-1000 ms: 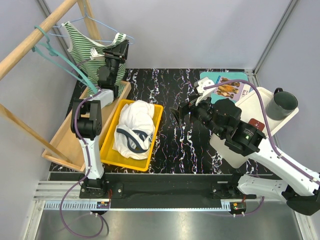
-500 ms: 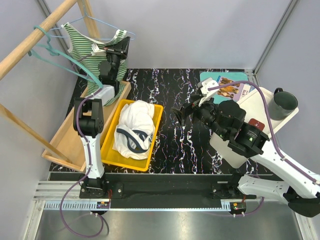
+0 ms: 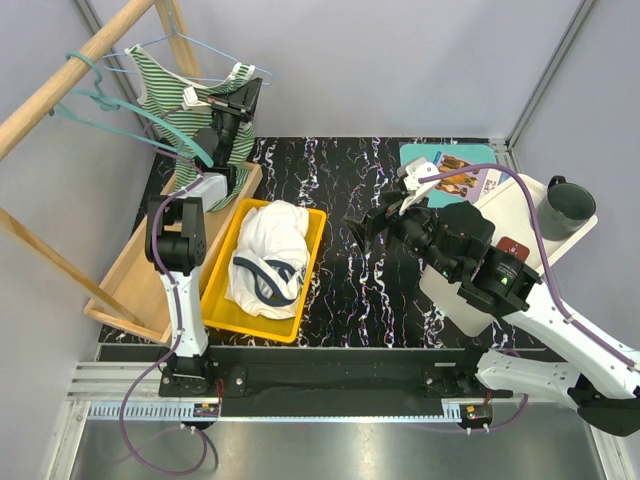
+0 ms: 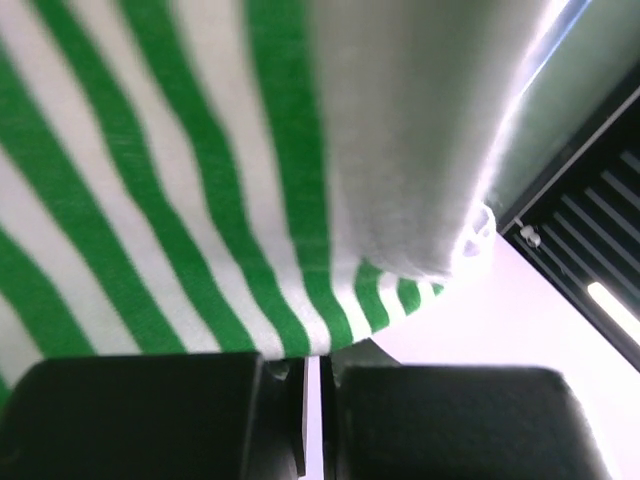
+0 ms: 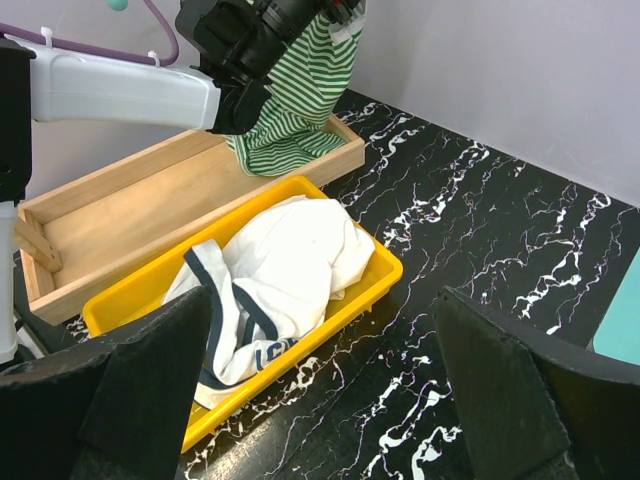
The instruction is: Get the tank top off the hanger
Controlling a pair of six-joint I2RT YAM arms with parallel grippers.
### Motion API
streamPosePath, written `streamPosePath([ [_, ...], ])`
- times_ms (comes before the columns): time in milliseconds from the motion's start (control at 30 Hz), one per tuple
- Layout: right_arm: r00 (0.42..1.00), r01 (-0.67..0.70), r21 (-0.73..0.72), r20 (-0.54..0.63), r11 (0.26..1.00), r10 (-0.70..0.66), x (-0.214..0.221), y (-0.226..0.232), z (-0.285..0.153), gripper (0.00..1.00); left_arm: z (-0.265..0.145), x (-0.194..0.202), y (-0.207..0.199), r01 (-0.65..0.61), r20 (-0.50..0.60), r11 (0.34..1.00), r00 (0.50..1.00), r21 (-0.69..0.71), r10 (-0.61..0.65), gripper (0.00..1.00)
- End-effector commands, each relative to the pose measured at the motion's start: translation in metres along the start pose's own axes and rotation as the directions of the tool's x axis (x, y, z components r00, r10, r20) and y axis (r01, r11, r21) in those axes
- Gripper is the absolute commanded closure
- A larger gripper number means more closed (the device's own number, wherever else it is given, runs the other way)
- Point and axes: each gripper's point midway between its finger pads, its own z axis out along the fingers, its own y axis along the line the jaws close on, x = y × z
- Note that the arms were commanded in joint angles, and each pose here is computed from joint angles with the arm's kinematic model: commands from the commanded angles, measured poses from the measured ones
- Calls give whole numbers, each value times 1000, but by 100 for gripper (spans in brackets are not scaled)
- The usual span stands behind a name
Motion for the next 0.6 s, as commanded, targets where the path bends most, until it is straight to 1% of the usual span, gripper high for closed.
streamPosePath([
  [0, 999, -19, -11, 42, 1000, 20, -12, 1, -3, 0, -1, 6, -73, -57, -65, 978, 995, 200, 71, 100],
  [67, 999, -21, -7, 40, 1000, 21, -11, 0, -3, 0, -1, 7, -82, -60, -78, 971, 994, 232, 80, 100],
  [233, 999, -25, -10, 39, 1000, 25, -12, 2, -1, 0, 2, 7, -99, -76, -95, 963, 990, 258, 103, 100],
  [433, 999, -27, -13, 32, 1000, 27, -10, 3, 1, 0, -2, 9, -123, -52, -103, 950, 991, 306, 87, 100],
  [467, 999, -28, -10, 31, 1000, 28, -10, 2, 2, 0, 0, 10, -123, -70, -110, 950, 988, 305, 108, 100],
  [500, 999, -29, -16, 30, 999, 30, -11, 4, 2, 0, 0, 16, -124, -78, -143, 951, 982, 300, 126, 100],
  [567, 999, -31, -20, 30, 999, 31, -11, 5, 3, 0, 5, 19, -123, -91, -161, 959, 977, 270, 138, 100],
])
